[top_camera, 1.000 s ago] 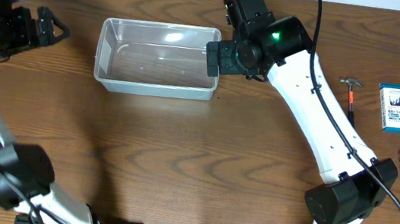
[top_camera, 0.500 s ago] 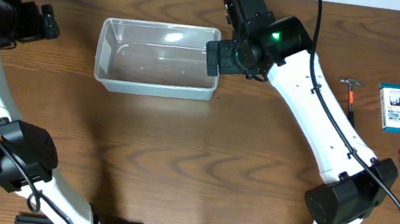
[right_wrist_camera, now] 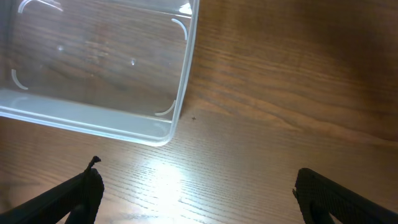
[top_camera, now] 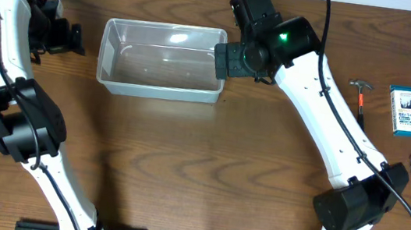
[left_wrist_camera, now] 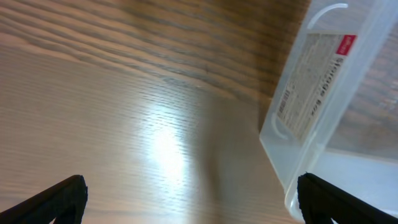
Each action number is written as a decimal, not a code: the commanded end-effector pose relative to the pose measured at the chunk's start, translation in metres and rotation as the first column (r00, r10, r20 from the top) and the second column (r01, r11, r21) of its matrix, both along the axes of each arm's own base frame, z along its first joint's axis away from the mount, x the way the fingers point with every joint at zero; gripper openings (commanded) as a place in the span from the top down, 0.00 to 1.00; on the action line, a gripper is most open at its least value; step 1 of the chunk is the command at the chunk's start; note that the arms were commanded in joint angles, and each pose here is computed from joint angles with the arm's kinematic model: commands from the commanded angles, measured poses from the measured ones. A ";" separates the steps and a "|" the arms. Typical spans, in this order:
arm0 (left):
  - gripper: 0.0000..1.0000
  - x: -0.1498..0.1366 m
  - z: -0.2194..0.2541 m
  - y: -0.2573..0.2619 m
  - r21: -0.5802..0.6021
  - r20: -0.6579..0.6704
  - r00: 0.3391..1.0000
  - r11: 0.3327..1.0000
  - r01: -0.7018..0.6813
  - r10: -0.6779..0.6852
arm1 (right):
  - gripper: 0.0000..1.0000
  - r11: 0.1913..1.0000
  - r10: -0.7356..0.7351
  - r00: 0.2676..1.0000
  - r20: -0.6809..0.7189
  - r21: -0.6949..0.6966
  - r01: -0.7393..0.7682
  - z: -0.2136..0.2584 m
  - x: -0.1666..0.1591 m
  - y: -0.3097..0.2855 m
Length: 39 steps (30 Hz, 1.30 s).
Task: Pack container
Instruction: 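Move the left gripper to the clear box's left rim and grip it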
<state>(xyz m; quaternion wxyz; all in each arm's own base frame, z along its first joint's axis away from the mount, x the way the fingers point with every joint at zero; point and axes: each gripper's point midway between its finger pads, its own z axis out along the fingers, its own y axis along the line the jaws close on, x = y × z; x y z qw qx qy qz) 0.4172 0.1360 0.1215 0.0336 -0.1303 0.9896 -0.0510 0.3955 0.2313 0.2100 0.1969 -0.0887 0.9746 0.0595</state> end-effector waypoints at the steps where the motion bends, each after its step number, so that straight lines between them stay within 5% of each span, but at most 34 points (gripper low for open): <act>1: 0.02 0.008 -0.002 -0.013 -0.100 0.023 0.999 0.994 -0.032 0.034 | 0.01 1.000 0.010 1.000 0.020 -0.014 -0.009 0.004 0.004 -0.001; 17: 0.02 0.022 -0.015 -0.050 -0.284 0.073 0.995 0.955 0.085 -0.067 | 0.01 0.999 0.037 0.999 0.033 -0.022 -0.036 0.004 0.006 0.000; 39: 0.02 0.032 -0.015 -0.113 -0.274 0.094 0.967 0.928 0.254 -0.237 | 0.01 0.997 0.064 0.997 0.050 -0.033 -0.063 0.006 0.009 0.001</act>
